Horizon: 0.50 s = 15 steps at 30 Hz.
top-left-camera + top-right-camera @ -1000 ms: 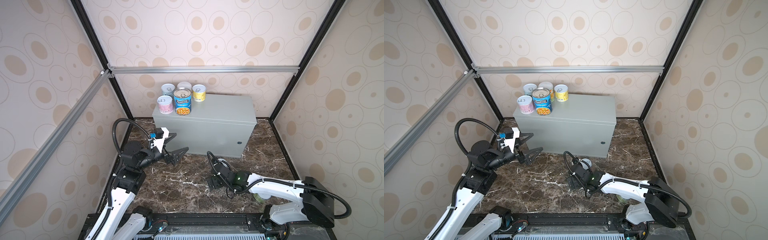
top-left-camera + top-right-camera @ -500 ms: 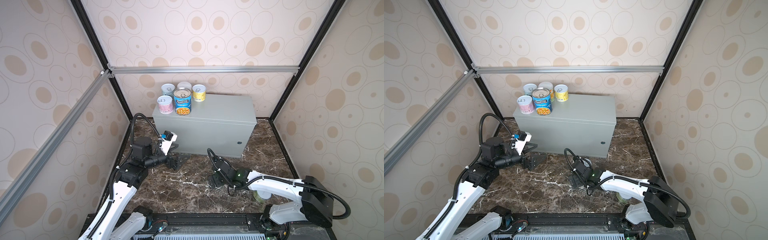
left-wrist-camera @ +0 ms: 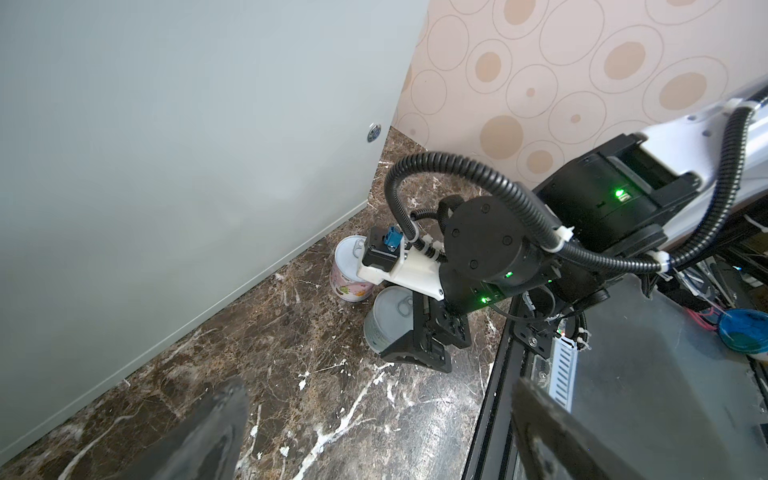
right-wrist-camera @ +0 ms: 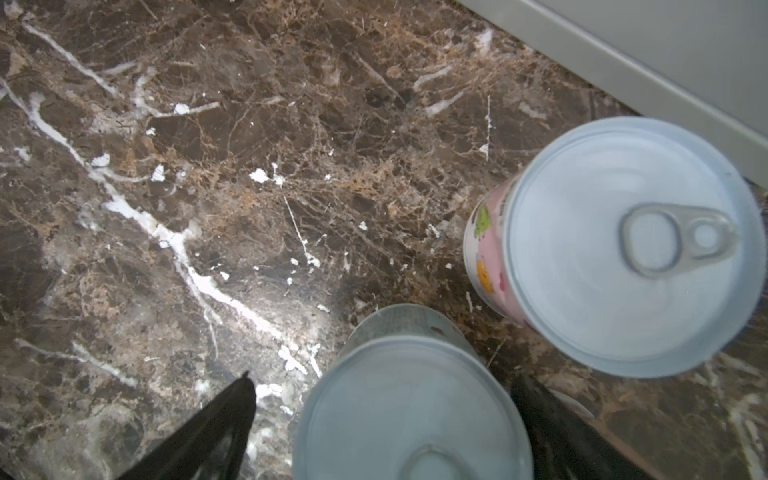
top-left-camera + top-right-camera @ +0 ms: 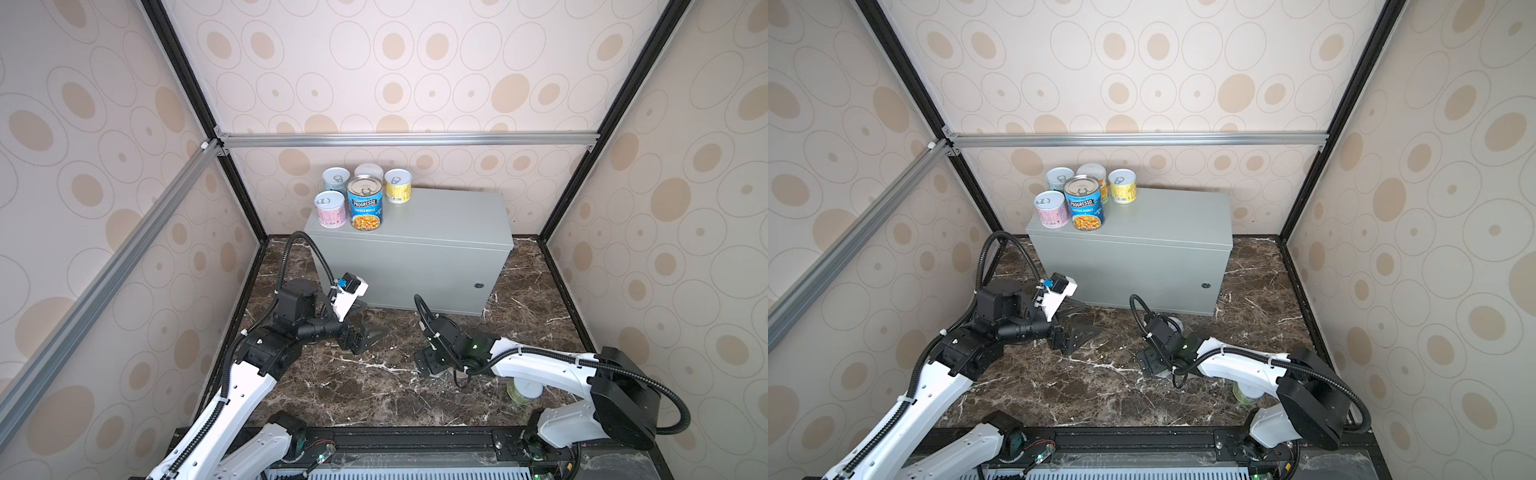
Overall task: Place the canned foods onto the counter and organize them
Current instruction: 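Close the right gripper around the white-lidded can nearest the robot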
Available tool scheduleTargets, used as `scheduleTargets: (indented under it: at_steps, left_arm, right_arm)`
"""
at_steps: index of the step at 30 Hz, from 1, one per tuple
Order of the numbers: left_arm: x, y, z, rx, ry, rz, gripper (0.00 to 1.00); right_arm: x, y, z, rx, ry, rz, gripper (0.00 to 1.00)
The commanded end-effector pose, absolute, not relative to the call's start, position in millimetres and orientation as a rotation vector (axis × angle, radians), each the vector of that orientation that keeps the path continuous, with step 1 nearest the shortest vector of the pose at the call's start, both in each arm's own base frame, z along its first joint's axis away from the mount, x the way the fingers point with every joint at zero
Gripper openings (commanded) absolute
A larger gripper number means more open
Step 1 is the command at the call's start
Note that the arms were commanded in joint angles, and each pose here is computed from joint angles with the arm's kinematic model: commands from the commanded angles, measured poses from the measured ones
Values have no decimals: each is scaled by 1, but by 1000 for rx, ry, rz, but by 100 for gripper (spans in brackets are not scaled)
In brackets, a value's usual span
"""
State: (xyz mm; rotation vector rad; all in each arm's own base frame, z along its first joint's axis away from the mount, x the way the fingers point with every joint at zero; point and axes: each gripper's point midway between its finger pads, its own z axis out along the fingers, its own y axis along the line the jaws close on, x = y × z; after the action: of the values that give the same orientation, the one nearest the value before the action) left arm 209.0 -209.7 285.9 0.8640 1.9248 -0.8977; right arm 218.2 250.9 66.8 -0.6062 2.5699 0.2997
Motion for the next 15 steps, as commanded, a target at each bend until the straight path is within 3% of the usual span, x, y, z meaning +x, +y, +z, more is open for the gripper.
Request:
scheduleTargets:
  at_steps: [1,15]
  left_arm:
    - [207,-212,291,906,1892,-873,98]
    - [202,-214,294,925,1843,-882,98]
  right_arm:
    - [201,252,61,-651,2616,342,97]
    - [188,259,54,-721,2581,304,95]
